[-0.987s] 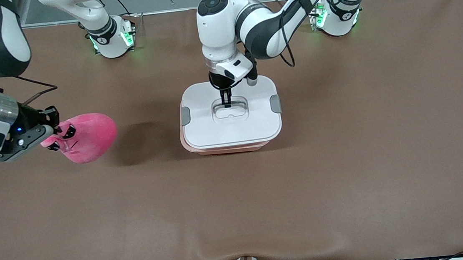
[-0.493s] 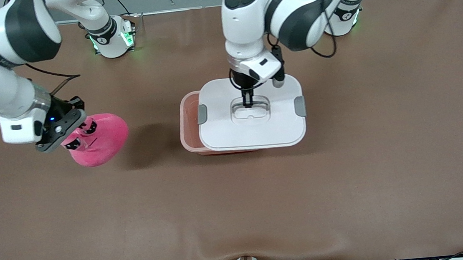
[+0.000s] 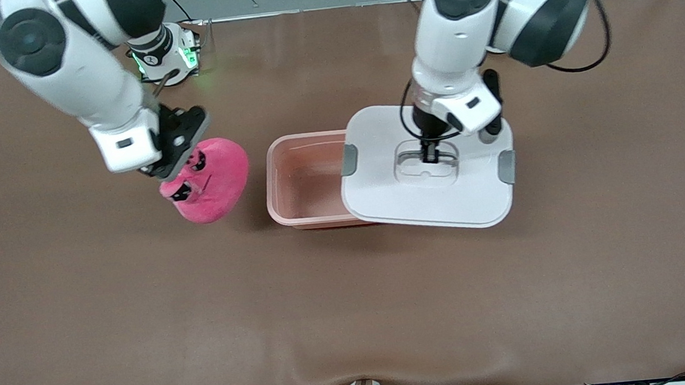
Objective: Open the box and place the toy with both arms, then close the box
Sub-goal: 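Lift the lid off with the left gripper while the right gripper carries the toy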
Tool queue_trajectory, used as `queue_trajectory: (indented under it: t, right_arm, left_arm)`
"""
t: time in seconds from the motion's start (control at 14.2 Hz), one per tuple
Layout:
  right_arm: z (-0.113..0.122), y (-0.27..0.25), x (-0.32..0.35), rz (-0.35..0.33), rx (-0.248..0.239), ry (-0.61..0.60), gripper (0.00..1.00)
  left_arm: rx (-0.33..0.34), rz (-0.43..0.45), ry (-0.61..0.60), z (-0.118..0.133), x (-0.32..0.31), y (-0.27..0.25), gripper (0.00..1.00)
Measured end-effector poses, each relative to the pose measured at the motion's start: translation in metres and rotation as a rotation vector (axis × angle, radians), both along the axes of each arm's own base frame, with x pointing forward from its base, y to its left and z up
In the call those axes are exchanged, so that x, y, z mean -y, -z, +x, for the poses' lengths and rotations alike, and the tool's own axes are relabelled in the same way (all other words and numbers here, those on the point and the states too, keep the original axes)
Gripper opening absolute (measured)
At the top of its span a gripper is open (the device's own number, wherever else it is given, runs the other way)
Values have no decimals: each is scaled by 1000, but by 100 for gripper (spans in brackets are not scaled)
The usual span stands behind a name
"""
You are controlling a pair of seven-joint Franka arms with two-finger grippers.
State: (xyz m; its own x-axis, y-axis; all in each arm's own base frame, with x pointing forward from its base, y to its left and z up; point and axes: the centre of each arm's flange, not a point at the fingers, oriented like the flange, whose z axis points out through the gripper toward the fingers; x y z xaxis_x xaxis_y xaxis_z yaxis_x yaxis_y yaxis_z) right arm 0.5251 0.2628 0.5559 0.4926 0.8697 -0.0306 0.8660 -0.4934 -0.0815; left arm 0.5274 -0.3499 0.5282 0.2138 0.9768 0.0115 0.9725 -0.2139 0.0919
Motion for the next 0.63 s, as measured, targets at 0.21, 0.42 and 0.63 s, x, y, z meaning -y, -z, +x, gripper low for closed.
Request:
queue_trajectory:
  t: [0.21, 0.42, 0.63]
  right_arm:
    - [-26, -9, -50, 10, 19, -99, 4]
    - [-53, -11, -91, 17, 29, -198, 4]
    - [-74, -12, -123, 24, 58, -349, 4]
  left_arm:
    - [-30, -27, 37, 12, -47, -23, 7]
    - [-64, -40, 87, 26, -102, -36, 7]
    - [-90, -80, 129, 41, -151, -37, 7]
